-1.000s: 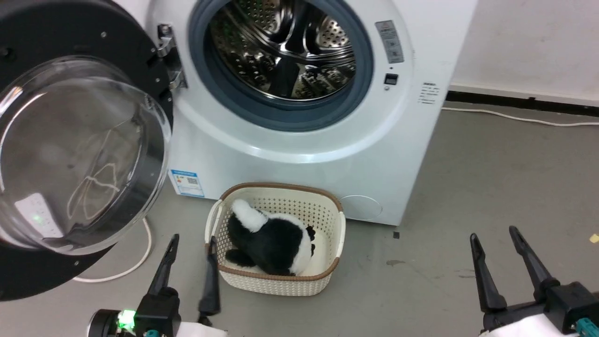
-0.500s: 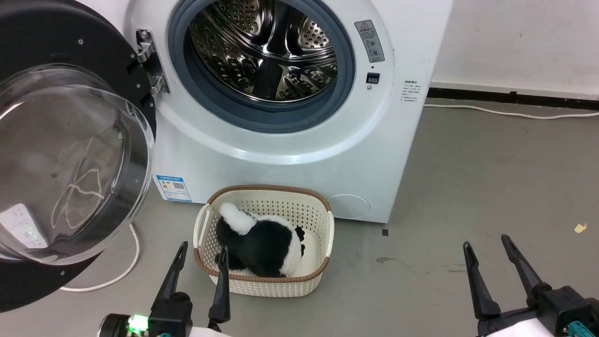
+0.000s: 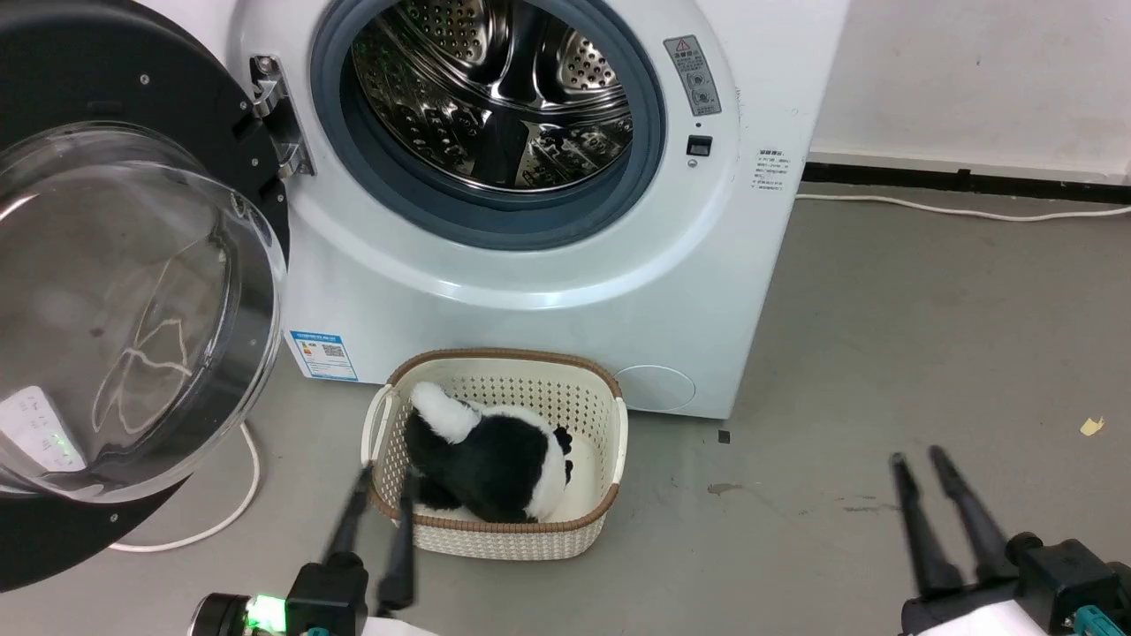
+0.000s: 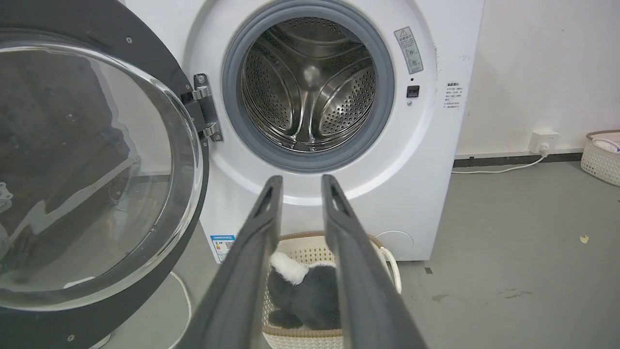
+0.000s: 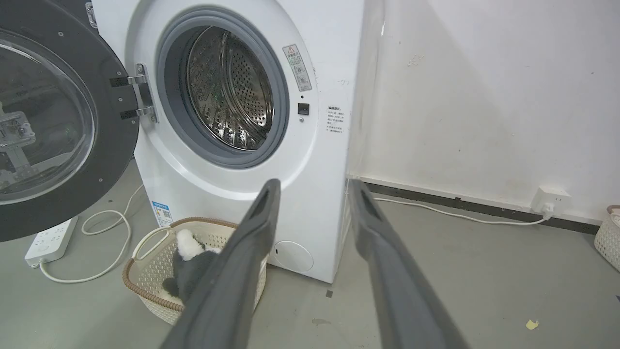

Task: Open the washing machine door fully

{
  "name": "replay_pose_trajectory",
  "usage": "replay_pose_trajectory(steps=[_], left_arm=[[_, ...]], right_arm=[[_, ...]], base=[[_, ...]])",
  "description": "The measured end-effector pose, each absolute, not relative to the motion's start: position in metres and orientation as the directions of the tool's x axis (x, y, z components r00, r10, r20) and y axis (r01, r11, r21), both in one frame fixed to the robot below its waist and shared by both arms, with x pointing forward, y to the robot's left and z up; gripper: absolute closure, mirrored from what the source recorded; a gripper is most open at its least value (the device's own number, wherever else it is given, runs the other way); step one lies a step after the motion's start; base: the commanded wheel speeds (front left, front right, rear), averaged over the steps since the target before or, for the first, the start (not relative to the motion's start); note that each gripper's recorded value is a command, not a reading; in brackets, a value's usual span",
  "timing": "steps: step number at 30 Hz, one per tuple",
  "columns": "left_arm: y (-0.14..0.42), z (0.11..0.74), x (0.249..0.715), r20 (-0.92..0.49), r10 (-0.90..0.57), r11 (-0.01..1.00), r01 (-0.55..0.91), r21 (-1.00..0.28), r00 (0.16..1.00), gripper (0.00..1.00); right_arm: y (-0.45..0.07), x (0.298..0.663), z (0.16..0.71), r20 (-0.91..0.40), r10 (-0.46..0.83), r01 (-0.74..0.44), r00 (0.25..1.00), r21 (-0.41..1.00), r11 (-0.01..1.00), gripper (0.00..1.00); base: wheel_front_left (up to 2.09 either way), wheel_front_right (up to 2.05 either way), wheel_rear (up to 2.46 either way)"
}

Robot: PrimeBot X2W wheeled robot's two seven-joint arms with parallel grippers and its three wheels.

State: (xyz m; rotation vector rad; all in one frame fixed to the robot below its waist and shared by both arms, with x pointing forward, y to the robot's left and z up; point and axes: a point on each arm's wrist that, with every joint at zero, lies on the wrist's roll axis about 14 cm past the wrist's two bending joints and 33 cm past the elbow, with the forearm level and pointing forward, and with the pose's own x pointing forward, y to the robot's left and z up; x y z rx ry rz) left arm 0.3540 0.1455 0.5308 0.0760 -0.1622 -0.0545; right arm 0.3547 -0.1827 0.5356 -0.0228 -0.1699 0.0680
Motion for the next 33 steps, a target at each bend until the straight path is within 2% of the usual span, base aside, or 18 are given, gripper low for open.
replay_pose_trajectory(steps=[33], left_arm=[[0.1549, 0.5246, 0.3567, 0.103, -0.041, 0.997, 0.034, 0.074, 0.994, 1.00]], right_arm=[[-0.1783, 0.3574, 0.5291, 0.113, 0.082, -0.079, 0.990, -0.030, 0.996, 1.00]], base=[[0.00, 0.00, 0.00]])
